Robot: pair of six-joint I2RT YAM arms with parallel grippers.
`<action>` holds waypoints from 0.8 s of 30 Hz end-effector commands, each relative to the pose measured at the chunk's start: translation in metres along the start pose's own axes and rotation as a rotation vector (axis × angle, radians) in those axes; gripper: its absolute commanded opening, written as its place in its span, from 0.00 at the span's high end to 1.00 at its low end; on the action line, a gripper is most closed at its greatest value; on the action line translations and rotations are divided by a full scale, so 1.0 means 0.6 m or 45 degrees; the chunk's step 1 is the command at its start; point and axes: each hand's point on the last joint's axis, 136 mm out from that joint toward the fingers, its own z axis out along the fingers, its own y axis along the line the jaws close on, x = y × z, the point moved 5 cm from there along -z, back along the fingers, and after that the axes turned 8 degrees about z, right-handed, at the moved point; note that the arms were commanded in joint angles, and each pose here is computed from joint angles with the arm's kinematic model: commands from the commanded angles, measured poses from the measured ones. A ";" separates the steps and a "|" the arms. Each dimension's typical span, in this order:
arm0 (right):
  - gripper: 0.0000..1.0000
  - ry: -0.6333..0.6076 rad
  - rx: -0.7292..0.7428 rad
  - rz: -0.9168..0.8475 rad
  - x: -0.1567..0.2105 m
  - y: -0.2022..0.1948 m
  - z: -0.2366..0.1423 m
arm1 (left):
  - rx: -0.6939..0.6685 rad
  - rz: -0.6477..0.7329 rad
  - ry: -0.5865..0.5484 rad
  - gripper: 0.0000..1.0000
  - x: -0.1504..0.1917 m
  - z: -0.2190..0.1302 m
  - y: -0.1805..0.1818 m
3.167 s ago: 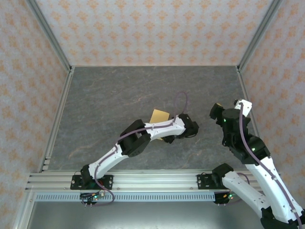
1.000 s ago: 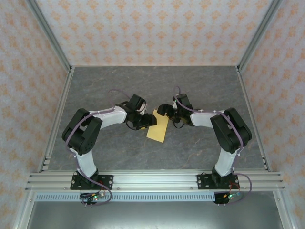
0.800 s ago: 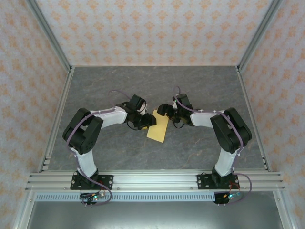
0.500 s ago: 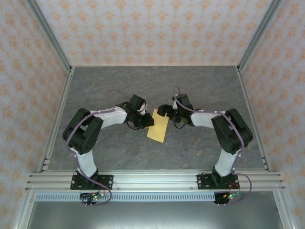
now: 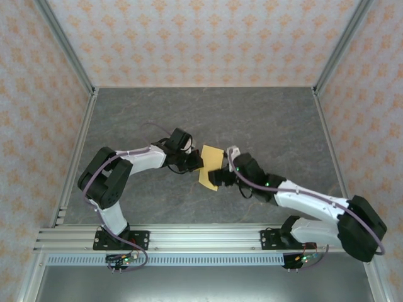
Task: Fold a paper plane with a square sheet of paper (fold left side to right side)
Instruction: Third fold the triangle at the center of the table.
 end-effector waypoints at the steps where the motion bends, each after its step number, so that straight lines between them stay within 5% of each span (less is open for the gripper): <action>1: 0.11 0.034 0.146 -0.275 0.048 -0.003 -0.010 | 0.026 -0.019 -0.054 0.97 -0.004 -0.008 -0.017; 13: 0.16 0.142 0.259 -0.702 0.095 0.063 0.087 | 0.005 -0.019 -0.042 0.98 0.003 -0.005 -0.021; 24: 0.49 0.080 0.295 -0.716 0.072 0.076 0.100 | 0.000 -0.006 -0.041 0.98 0.004 -0.007 -0.021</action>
